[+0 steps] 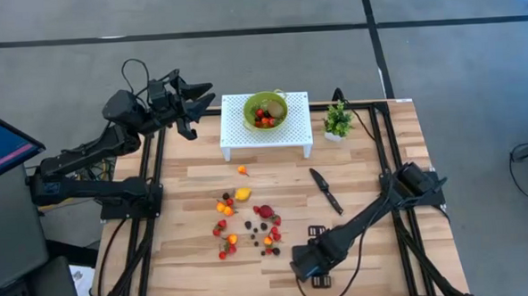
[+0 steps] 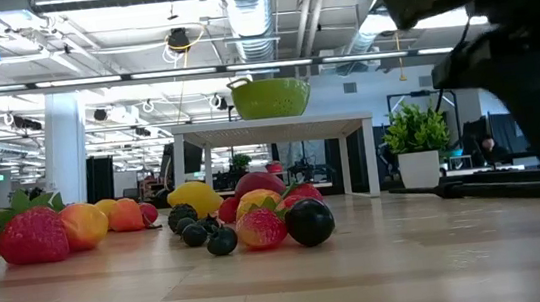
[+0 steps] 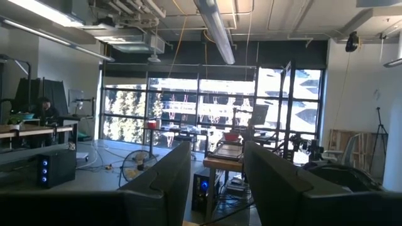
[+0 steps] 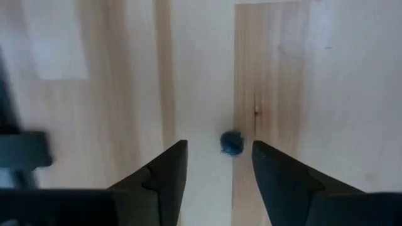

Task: Pick & Place Fruit
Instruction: Put the black blueberry into the green strainer bowl

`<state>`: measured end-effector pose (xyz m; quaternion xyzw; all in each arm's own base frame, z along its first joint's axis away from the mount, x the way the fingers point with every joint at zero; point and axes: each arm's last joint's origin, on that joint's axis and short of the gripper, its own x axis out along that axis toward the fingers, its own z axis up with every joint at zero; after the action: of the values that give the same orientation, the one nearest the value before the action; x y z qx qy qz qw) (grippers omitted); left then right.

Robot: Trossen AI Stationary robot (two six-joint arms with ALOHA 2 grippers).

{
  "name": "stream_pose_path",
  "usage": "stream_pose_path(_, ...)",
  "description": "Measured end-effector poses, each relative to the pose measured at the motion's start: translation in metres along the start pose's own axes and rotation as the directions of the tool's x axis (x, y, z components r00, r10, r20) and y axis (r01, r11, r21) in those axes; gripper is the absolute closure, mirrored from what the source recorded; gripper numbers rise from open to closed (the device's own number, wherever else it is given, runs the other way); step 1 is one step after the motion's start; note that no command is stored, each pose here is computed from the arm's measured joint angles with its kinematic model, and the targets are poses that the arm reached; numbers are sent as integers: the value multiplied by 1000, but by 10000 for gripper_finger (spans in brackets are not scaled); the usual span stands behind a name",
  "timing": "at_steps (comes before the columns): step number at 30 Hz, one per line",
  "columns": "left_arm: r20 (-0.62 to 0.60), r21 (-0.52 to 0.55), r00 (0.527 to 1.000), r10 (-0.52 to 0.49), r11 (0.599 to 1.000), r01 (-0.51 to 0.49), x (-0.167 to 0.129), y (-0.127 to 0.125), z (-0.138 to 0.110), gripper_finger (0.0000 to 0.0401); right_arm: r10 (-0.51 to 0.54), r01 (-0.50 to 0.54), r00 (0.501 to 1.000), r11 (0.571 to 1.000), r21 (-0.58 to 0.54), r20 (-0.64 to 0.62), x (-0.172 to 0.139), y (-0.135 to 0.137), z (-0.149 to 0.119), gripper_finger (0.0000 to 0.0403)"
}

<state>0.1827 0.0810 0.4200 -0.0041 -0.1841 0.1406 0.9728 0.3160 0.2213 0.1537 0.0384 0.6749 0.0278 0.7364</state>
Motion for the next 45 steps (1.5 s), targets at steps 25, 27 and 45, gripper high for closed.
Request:
stream_pose_path(25, 2, 0, 1000, 0, 1000, 0, 0, 0, 0, 259, -53, 53, 997, 999, 6, -58, 25, -5, 2, 321)
stream_pose_path(27, 2, 0, 1000, 0, 1000, 0, 0, 0, 0, 259, -54, 55, 997, 998, 6, -59, 25, -5, 2, 333)
stream_pose_path(45, 2, 0, 1000, 0, 1000, 0, 0, 0, 0, 259, -67, 68, 994, 998, 4, -87, 16, -10, 11, 355)
